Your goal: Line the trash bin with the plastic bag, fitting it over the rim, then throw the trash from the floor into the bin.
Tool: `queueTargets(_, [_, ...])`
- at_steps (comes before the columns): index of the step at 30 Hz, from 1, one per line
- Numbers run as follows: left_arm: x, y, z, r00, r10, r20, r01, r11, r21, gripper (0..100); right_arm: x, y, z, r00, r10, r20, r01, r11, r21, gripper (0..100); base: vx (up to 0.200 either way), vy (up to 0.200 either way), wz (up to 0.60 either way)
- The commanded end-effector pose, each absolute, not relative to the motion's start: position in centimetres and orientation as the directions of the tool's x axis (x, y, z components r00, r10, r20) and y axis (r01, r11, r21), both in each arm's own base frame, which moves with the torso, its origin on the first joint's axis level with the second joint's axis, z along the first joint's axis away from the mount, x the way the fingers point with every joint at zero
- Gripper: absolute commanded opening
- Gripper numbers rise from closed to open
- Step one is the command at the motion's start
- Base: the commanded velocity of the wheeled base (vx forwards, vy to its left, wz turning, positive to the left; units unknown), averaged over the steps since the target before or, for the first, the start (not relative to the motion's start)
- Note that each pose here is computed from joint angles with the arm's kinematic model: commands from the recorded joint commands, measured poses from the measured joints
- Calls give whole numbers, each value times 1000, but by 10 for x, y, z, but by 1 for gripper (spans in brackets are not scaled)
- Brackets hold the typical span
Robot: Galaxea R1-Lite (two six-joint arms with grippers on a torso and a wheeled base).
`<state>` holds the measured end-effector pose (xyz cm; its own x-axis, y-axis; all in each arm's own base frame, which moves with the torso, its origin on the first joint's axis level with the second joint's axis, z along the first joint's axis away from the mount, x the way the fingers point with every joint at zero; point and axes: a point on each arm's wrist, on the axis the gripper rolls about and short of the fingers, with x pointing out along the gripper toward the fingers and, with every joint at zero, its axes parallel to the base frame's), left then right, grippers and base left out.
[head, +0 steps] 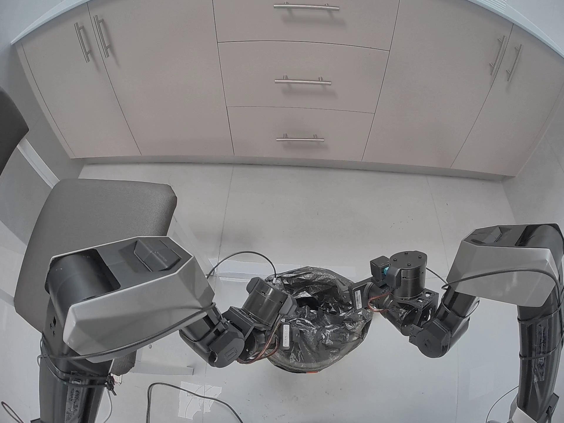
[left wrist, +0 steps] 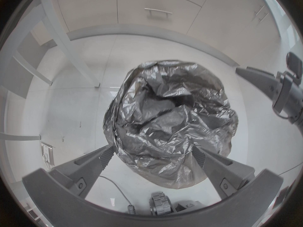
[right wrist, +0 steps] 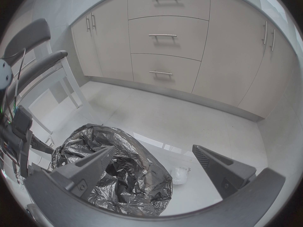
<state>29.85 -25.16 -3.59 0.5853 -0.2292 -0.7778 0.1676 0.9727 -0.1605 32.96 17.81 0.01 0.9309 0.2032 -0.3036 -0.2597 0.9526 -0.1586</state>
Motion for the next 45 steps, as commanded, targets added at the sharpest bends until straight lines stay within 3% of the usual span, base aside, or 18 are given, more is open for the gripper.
queueTargets(1, [300,-253,-30,609,-252,-752,169,968,-187,100,330,178,0,931,202,-304,-259,953,-160,100,0,0,0])
queueTargets(10, [302,-251,-52,584,-232,-778,182,971,-153,100,330,178,-1,931,204,-304,-261,952,-159,100,0,0,0])
queueTargets(16, [305,-247,-67,544,-159,-824,258,966,-16,100,329,179,-1,929,205,-307,-262,952,-160,100,0,0,0])
queueTargets(30, [305,-247,-64,539,-150,-829,231,973,-25,100,330,180,-10,930,208,-304,-266,950,-163,100,0,0,0])
queueTargets(33, [303,-245,-49,561,-186,-806,199,976,-87,100,330,179,-8,931,206,-300,-263,951,-162,100,0,0,0])
queueTargets(39, [271,-223,54,630,-353,-692,241,936,-258,100,329,170,14,945,192,-266,-238,959,-152,100,0,0,0])
queueTargets(41, [266,-218,69,644,-370,-669,248,929,-275,100,329,167,19,948,184,-259,-228,962,-151,100,0,0,0])
queueTargets(45, [234,-170,140,757,-392,-522,263,915,-305,100,322,146,53,966,142,-214,-176,974,-146,100,0,0,0])
